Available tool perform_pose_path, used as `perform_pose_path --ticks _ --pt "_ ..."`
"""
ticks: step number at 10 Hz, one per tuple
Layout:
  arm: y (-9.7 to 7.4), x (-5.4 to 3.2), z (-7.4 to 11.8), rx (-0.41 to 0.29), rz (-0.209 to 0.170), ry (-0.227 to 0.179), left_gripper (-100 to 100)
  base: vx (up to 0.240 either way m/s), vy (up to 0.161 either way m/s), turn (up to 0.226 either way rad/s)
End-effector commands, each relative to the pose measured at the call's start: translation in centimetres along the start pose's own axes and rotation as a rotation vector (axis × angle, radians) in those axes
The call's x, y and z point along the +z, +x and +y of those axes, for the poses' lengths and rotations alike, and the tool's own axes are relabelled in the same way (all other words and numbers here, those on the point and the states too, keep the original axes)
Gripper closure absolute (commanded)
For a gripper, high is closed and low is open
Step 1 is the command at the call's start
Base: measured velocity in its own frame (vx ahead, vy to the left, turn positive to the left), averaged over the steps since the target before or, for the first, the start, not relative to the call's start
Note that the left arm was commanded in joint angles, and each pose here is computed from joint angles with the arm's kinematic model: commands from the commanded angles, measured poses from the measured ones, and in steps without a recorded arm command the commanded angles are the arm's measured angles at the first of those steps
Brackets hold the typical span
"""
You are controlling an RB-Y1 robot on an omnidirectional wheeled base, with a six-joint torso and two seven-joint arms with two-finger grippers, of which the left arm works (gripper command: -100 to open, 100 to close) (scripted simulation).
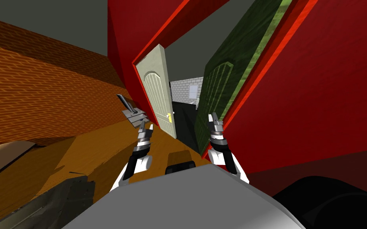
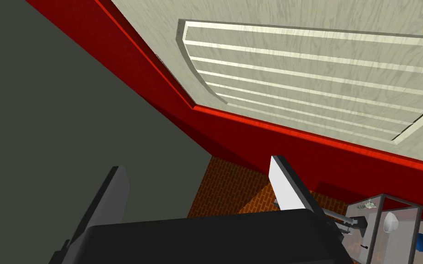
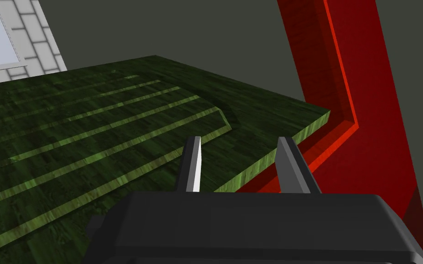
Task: Push the door open
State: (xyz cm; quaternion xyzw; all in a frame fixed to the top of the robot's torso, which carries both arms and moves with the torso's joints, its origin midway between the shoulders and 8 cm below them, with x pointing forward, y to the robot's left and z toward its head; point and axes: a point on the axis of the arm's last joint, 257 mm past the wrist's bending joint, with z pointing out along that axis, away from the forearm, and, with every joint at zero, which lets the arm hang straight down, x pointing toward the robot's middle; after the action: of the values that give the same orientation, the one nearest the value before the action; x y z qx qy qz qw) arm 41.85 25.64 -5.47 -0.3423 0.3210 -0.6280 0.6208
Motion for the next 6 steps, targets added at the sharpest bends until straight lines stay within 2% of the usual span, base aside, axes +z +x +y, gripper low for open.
perform_pose_path --ticks 1,6 --pt "0.4 0.02 1.3 0.001 0.007 -0.026 -100 0.075 0.105 -0.132" --pt "1.3 -0.07 5.1 0.006 0.026 -0.103 -100 0.064 0.113 -0.138"
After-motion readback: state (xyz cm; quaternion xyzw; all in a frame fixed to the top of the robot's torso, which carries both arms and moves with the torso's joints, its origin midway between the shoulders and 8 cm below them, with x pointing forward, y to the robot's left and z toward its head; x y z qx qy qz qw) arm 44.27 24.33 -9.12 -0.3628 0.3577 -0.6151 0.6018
